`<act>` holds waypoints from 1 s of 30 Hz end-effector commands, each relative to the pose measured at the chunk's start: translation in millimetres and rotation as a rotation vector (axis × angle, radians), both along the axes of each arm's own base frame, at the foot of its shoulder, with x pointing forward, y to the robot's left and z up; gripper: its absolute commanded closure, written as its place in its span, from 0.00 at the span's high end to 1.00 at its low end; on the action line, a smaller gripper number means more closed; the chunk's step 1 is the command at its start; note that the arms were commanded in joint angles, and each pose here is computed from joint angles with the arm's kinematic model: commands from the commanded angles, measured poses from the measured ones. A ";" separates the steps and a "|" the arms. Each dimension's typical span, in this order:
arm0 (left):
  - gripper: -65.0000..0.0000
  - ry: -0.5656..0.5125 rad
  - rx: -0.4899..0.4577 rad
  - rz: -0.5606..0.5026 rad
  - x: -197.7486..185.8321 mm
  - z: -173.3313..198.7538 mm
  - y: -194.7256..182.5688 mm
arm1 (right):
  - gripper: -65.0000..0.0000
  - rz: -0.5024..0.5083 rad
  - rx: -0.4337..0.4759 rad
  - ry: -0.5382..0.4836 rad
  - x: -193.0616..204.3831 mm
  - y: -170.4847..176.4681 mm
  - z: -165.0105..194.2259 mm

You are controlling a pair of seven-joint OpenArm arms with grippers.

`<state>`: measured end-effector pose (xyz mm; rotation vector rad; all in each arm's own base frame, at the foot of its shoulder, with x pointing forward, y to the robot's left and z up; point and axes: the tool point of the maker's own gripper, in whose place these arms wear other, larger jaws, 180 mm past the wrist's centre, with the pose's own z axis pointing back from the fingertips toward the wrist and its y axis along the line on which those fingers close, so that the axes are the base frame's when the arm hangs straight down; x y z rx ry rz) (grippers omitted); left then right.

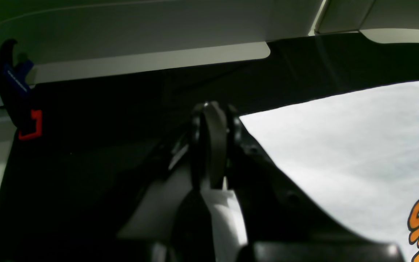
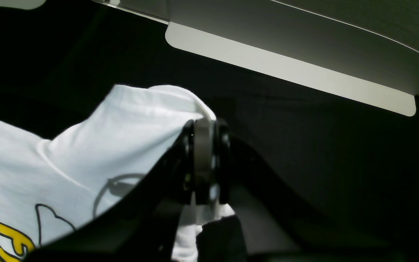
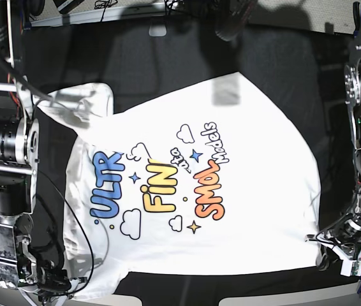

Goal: Layout the t-shirt on the table in an organized manner, then fold the t-shirt properly
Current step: 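Lower both held shirt edges onto the table and open both grippers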

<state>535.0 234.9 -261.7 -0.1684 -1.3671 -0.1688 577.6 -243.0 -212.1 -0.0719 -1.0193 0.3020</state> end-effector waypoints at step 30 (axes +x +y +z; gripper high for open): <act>0.45 0.048 -0.076 -0.222 -9.5 18.5 -26.2 | 0.43 0.049 0.074 0.071 -4.7 10.3 16.8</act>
